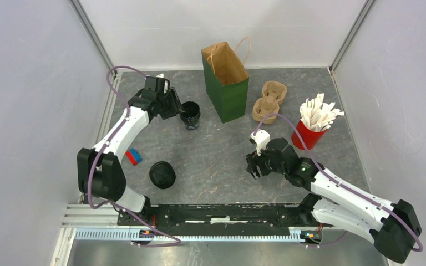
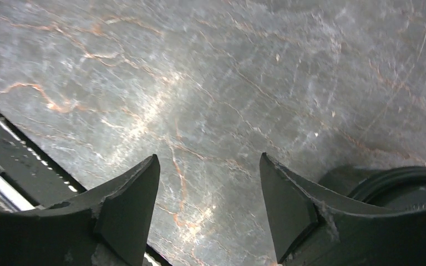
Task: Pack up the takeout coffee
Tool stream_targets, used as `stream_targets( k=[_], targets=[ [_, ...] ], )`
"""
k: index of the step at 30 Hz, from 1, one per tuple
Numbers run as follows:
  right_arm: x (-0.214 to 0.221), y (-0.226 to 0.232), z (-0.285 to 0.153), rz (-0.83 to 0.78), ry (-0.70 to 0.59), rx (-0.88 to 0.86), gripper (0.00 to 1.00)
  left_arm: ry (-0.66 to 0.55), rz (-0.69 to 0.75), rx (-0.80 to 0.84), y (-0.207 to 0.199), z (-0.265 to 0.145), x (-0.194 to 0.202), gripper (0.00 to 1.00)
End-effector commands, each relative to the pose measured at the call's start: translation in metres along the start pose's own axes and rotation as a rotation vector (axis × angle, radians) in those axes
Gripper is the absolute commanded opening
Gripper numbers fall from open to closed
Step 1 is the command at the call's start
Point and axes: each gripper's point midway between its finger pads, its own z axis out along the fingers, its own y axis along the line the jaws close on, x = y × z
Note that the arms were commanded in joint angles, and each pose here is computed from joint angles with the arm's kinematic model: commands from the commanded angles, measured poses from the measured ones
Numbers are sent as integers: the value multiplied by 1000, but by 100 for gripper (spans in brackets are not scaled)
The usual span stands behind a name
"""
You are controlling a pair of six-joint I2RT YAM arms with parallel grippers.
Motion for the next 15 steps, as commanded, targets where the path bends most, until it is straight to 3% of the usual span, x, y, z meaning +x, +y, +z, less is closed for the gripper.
stream_targets(
  k=[1,7,15],
  targets=[
    [-58,21,-17,6,-194,-105,76,-72,24,46,-14,-2,-29,50],
    [-72,20,-25,3,-250,-95,98,-53,24,0,-6,5,-34,39],
    [-75,17,-29,15,-270,-78,98,-18,30,-7,-1,20,-33,39]
  ],
)
